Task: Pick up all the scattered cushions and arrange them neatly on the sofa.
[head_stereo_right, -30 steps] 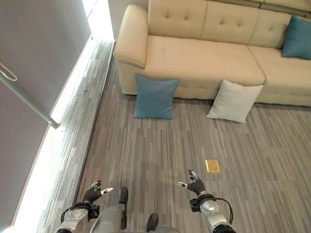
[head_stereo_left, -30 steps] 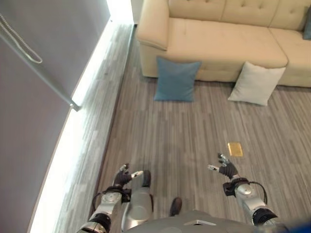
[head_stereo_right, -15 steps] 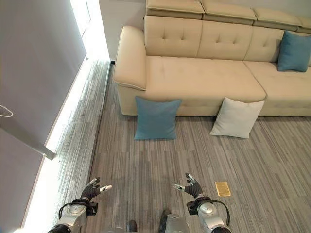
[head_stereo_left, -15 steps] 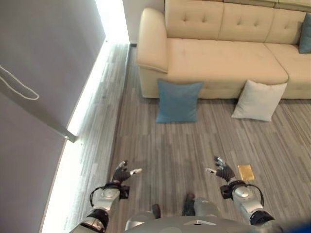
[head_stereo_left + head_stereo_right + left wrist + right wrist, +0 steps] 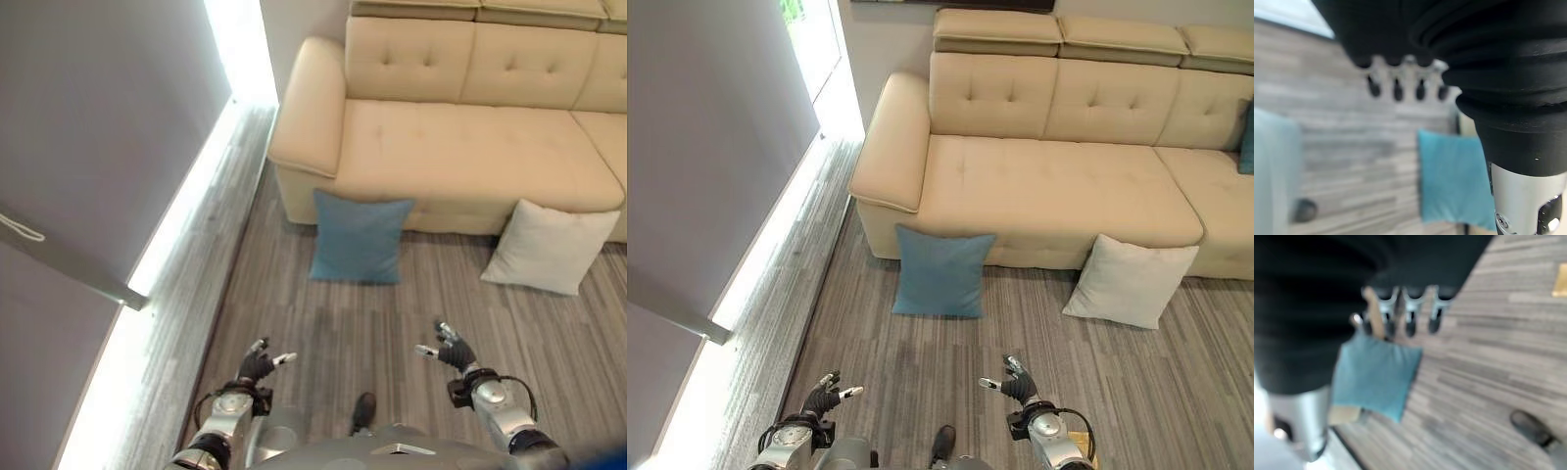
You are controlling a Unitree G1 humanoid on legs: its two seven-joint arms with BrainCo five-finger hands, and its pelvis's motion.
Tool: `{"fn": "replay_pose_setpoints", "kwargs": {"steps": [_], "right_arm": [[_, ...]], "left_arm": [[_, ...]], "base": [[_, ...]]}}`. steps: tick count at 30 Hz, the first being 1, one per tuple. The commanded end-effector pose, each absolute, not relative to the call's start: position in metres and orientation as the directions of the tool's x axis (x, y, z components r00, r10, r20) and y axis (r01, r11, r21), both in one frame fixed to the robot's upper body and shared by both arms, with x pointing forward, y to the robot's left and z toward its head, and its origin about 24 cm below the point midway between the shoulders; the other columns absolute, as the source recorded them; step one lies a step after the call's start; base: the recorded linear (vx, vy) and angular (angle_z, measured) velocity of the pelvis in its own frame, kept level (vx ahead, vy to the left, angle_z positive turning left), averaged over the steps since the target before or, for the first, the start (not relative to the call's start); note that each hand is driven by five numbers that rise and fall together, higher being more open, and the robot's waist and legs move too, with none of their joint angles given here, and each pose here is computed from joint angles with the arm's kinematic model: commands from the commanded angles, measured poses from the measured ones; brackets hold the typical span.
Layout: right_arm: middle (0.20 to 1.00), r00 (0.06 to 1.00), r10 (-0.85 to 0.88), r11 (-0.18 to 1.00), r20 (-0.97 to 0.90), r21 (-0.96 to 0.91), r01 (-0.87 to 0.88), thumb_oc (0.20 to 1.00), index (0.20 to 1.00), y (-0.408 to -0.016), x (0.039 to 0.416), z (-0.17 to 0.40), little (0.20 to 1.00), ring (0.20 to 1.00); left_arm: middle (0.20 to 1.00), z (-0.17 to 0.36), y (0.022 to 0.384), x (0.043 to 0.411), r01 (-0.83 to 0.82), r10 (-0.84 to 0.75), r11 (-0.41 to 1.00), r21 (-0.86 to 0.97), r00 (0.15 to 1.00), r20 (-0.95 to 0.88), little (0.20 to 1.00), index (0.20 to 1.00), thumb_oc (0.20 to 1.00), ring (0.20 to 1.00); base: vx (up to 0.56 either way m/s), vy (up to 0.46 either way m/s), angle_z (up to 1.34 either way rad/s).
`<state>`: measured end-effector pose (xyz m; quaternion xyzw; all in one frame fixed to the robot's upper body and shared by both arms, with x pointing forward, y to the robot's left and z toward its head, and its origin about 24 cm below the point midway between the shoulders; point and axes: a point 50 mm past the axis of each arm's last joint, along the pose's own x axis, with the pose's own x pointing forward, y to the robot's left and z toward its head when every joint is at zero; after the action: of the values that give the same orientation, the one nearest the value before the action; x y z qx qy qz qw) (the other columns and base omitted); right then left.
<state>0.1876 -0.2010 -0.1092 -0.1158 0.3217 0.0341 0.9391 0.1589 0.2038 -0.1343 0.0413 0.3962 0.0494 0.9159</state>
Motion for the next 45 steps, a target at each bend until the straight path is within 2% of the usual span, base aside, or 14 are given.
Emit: {"fn": "replay_pose_setpoints", "kwargs": {"steps": [1, 7, 15, 25, 33, 45], "right_arm": [[1.000, 0.852, -0.017, 0.970, -0.523, -0.215, -0.112, 1.000, 1.000, -0.210, 0.204, -0.092, 1.000, 1.000], [1.000, 0.836, -0.004, 0.970, -0.548, -0.207, -0.130, 1.000, 1.000, -0.206, 0.197, -0.098, 1.000, 1.000], [1.000, 0.843, 0.023, 0.972, -0.537, -0.186, -0.144, 1.000, 1.000, -0.197, 0.203, -0.096, 1.000, 1.000], [1.000, 0.841, 0.041, 0.964, -0.539, -0.201, -0.176, 1.000, 1.000, -0.197, 0.200, -0.096, 1.000, 1.000], [1.000, 0.851, -0.005, 0.973, -0.524, -0.199, -0.117, 1.000, 1.000, -0.212, 0.200, -0.092, 1.000, 1.000], [1.000, 0.834, 0.004, 0.976, -0.551, -0.179, -0.123, 1.000, 1.000, -0.207, 0.192, -0.098, 1.000, 1.000]], "left_arm": [[1.000, -0.121, 0.207, 0.184, -0.061, 0.123, 0.991, 0.117, 0.748, -0.653, 1.000, 1.000, 1.000, 1.000], [1.000, -0.126, 0.212, 0.171, -0.064, 0.130, 0.990, 0.122, 0.724, -0.677, 1.000, 1.000, 1.000, 1.000], [1.000, -0.118, 0.213, 0.181, -0.027, 0.109, 0.990, 0.136, 0.759, -0.642, 1.000, 1.000, 1.000, 1.000], [1.000, -0.126, 0.212, 0.171, -0.041, 0.123, 0.990, 0.135, 0.727, -0.675, 1.000, 1.000, 1.000, 1.000], [1.000, -0.119, 0.204, 0.186, -0.029, 0.091, 0.994, 0.105, 0.755, -0.650, 1.000, 1.000, 1.000, 1.000], [1.000, -0.126, 0.209, 0.170, -0.037, 0.105, 0.993, 0.114, 0.729, -0.677, 1.000, 1.000, 1.000, 1.000]], "base": [[0.07, 0.009, -0.43], [0.42, 0.162, -0.18], [0.18, 0.126, -0.16], [0.20, -0.095, 0.17], [0.08, -0.164, 0.32], [0.16, 0.085, -0.03]]}}
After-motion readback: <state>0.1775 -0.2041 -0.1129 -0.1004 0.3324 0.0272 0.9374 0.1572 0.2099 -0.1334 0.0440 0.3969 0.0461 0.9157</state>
